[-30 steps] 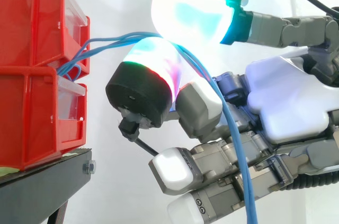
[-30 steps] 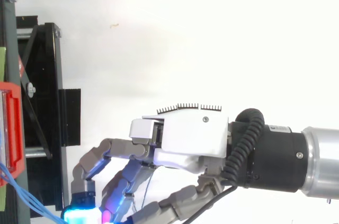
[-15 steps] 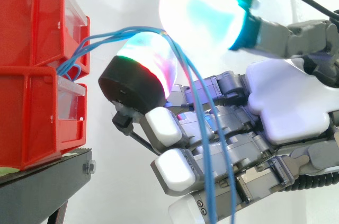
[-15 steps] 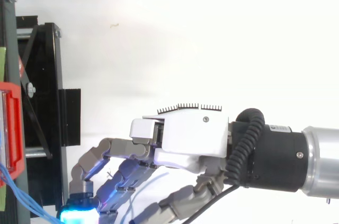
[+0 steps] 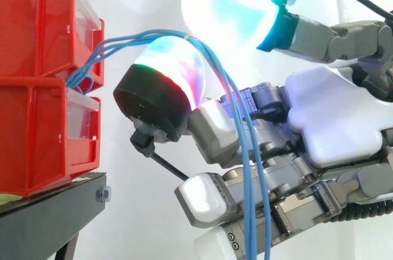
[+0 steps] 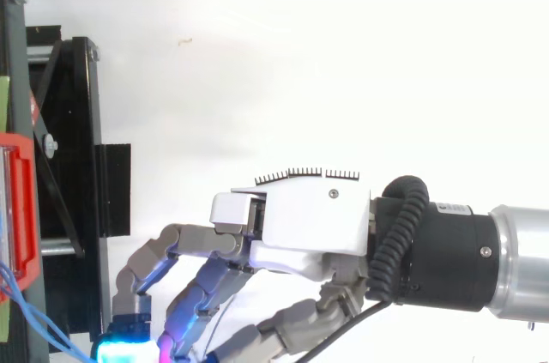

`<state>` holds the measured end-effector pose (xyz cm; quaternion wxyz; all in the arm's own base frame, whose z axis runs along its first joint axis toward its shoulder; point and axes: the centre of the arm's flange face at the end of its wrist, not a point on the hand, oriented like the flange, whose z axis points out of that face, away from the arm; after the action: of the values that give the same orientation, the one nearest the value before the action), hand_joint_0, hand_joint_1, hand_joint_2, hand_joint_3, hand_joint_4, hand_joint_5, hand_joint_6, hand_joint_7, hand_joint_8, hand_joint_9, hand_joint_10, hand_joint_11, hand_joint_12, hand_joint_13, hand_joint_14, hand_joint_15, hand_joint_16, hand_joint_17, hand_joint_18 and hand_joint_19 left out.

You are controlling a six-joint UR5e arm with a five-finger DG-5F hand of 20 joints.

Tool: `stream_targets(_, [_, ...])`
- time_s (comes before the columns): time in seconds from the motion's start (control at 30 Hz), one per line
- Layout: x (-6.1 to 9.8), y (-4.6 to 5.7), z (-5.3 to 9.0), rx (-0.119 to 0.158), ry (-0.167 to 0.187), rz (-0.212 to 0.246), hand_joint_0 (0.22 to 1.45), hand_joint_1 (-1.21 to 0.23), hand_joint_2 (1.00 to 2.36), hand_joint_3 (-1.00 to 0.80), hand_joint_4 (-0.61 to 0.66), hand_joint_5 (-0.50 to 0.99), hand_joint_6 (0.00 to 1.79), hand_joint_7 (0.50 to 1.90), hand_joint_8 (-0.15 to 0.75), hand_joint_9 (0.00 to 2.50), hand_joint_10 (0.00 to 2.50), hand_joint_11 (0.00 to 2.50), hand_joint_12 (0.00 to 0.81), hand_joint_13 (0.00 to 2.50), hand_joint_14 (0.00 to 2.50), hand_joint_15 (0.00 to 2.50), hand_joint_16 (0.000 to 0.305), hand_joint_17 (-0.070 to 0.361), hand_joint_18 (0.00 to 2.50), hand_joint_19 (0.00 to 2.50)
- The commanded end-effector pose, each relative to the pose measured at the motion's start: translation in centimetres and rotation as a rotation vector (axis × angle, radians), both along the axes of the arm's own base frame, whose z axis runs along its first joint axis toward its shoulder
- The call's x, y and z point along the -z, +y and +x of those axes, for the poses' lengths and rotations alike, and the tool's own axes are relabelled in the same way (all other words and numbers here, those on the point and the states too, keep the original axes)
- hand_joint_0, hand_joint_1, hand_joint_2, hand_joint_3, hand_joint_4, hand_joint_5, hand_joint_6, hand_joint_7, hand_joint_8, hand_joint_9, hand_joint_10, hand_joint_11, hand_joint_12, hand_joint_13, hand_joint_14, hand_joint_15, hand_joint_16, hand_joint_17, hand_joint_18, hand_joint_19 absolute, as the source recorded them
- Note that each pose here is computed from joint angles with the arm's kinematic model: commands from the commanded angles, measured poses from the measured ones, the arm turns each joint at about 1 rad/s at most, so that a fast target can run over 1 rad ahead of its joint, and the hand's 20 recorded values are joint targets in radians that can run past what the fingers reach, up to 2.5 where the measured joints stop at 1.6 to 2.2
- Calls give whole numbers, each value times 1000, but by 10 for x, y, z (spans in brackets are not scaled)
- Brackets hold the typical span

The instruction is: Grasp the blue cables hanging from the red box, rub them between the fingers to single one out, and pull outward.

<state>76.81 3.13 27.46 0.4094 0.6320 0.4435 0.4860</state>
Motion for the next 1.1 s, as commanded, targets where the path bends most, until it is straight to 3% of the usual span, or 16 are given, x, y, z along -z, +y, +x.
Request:
stream_targets(0.0, [0, 0, 0, 0, 0, 0, 558, -714, 1000, -500, 56, -126, 924, 916, 331, 1071, 16, 634, 431, 805, 15, 449, 63, 141, 466, 366])
stream_targets(0.13, [0, 0, 0, 0, 0, 0, 587, -694, 1004, -441, 48, -123, 922, 943, 332, 1087, 14, 637, 428, 807, 17, 454, 61, 138, 451, 388])
stream_targets(0.27, [0, -1, 0, 1, 0, 0, 666, -839, 1014, -296, 7, -138, 947, 920, 331, 1040, 18, 653, 420, 809, 15, 454, 60, 135, 524, 374])
stream_targets(0.37, [0, 0, 0, 0, 0, 0, 745, -913, 1012, -332, -89, -151, 961, 936, 311, 997, 15, 661, 411, 804, 15, 452, 57, 129, 611, 355])
stream_targets(0.5, [0, 0, 0, -2, 0, 0, 791, -939, 1000, -494, -68, -164, 971, 919, 296, 949, 13, 657, 399, 791, 15, 447, 56, 126, 655, 353])
stream_targets(0.67, [0, 0, 0, -3, 2, 0, 663, -925, 1000, -500, 29, -154, 957, 831, 302, 964, 15, 659, 398, 793, 15, 450, 56, 127, 659, 355])
stream_targets(0.77, [0, 0, 0, -2, 0, 0, 552, -823, 1000, -500, 62, -137, 941, 862, 326, 1030, 16, 666, 419, 804, 15, 455, 59, 133, 616, 380])
stream_targets(1.07, [0, 0, 0, -2, 0, 0, 523, -641, 1000, -500, 69, -124, 927, 902, 346, 1087, 15, 645, 436, 807, 16, 449, 62, 140, 516, 400])
